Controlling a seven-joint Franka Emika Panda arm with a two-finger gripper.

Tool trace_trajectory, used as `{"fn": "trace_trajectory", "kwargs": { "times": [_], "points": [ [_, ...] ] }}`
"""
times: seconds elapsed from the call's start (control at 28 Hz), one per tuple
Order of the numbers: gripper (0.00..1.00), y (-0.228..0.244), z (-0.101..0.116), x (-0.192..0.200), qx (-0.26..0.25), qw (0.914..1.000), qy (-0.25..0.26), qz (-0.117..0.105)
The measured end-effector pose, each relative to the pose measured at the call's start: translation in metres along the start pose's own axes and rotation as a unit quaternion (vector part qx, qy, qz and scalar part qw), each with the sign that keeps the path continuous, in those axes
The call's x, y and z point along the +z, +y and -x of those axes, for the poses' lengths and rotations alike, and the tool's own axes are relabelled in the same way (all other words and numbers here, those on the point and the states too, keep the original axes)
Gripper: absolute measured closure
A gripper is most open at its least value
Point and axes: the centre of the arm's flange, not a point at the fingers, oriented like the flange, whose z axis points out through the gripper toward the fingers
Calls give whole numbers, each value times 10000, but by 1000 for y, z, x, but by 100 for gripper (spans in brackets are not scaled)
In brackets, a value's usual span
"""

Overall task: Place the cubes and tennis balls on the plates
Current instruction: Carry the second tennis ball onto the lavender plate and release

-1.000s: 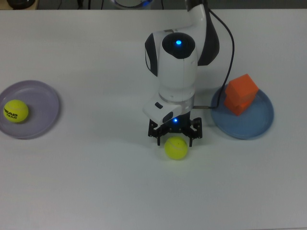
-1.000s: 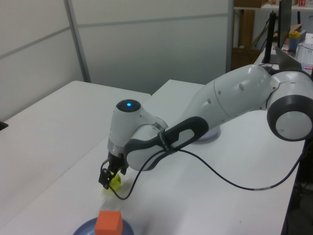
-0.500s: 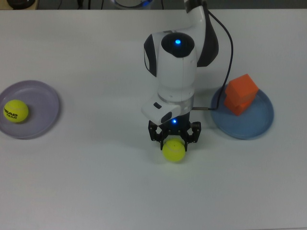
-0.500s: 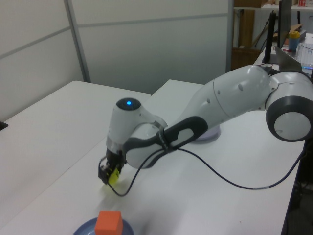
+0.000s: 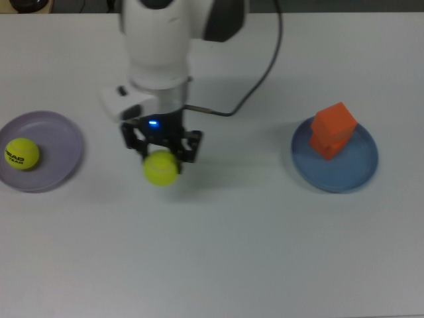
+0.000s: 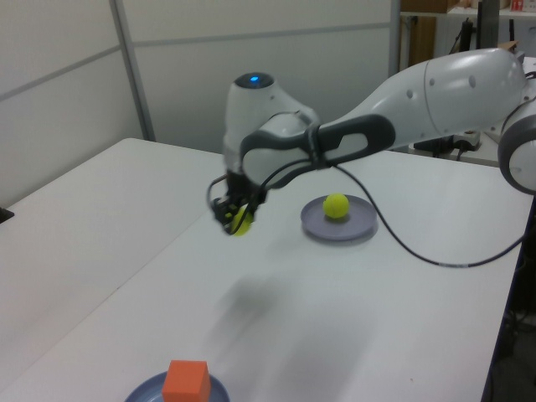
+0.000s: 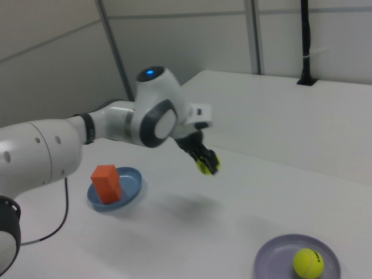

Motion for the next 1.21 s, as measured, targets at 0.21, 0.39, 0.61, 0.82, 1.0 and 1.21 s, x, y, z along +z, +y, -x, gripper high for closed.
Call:
{"fn": "trace_trajectory", "kwargs": {
  "times": [0.21, 0.39, 0.61, 0.82, 1.0, 1.21],
  "points": [
    [32, 80, 2, 28, 317, 9978, -468, 347],
    [32, 138, 8, 45, 588, 9938, -764, 553],
    [32, 202, 13, 54, 860, 9903, -912, 604],
    [32, 241, 18, 69, 1029, 9873, -1048, 598],
    [32, 251, 23, 85, 1076, 9852, -1170, 635],
    [28, 256, 25, 91, 1109, 9838, -1242, 665]
  ]
}}
